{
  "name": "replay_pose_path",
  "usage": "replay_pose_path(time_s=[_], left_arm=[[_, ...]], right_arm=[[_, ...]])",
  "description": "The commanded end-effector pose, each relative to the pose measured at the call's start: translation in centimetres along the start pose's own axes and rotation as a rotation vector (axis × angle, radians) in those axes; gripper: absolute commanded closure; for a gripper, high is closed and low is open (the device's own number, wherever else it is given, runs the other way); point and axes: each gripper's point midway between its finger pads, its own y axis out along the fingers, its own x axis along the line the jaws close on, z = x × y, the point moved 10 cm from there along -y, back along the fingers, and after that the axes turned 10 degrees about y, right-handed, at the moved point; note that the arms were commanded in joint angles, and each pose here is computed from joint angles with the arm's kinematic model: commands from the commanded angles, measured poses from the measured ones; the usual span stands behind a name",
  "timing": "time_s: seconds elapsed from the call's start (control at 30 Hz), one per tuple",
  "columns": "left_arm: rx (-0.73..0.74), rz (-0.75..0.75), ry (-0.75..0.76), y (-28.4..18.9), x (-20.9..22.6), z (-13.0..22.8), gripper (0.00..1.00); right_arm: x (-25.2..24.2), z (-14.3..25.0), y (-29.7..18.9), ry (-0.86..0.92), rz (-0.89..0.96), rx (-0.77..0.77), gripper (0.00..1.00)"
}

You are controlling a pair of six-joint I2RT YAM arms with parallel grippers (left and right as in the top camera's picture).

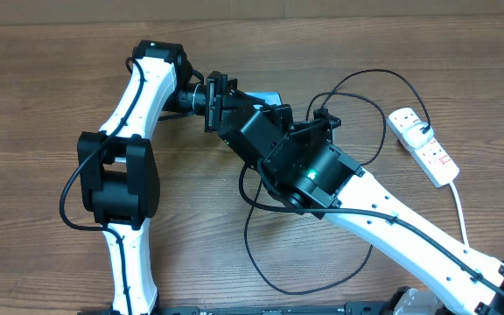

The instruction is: Plug charger to phone and switch on socket

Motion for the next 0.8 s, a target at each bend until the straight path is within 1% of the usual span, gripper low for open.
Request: replay_pose_path(time_s=[0.0,0.07,0.13,0.23,0.27,0.3,0.33,0.37,0.4,0.43,0.5,0.63,0.67,0.77], left_arm=[[0.001,0.025,0.005,-0.2,-0.5,0.0,0.96],[0.001,0.025,0.005,-0.2,-0.5,0.0,0.95],[0.001,0.025,0.006,-0.2,-0.6,0.0,0.96],[0.0,0.022,0.02,-0.2,-0.5,0.0,0.96],[-0.001,0.022,0.031,-0.2,-0.5,0.0,0.96],[-0.003,0.019,0.046,-0.3,-0.5,0.0,0.96],[-0.011,0.002,0.078,-0.5,-0.4,-0.2,0.96],[-0.018,-0.014,0.103,-0.7,-0.3,-0.4,0.96],[-0.028,-0.034,0.129,-0.9,-0.2,-0.7,0.96],[-0.038,-0.054,0.155,-1.1,-0.2,-1.0,0.96],[-0.066,-0.11,0.223,-1.6,0.1,-1.7,0.96],[-0.139,-0.226,0.346,-2.9,0.4,-3.2,0.96],[-0.152,-0.246,0.382,-3.2,0.4,-3.4,0.96],[-0.15,-0.247,0.476,-3.5,0.2,-3.4,0.96]], right_arm=[[1.2,-0.1,-1.1,0.15,-0.049,0.01,0.75],[1.2,-0.1,-1.1,0.15,-0.049,0.01,0.6],[1.3,-0.1,-1.1,0.146,-0.052,0.007,0.47],[1.2,-0.4,-1.1,0.135,-0.063,-0.022,0.35],[1.2,-0.7,-1.2,0.124,-0.07,-0.053,0.3],[1.1,-1.1,-1.2,0.111,-0.08,-0.089,0.28],[1.0,-1.6,-1.3,0.09,-0.094,-0.139,0.21],[1.0,-2.0,-1.5,0.074,-0.099,-0.171,0.17],[0.8,-2.4,-1.6,0.056,-0.092,-0.193,0.07],[0.7,-2.7,-1.9,0.04,-0.088,-0.205,0.0],[1.0,-3.5,-2.4,-0.093,-0.08,-0.232,0.0],[1.9,-5.1,-2.4,-0.343,-0.031,-0.236,0.0],[2.2,-5.6,-2.1,-0.422,0.004,-0.216,0.0],[2.5,-6.8,-1.0,-0.601,0.097,-0.128,0.0]])
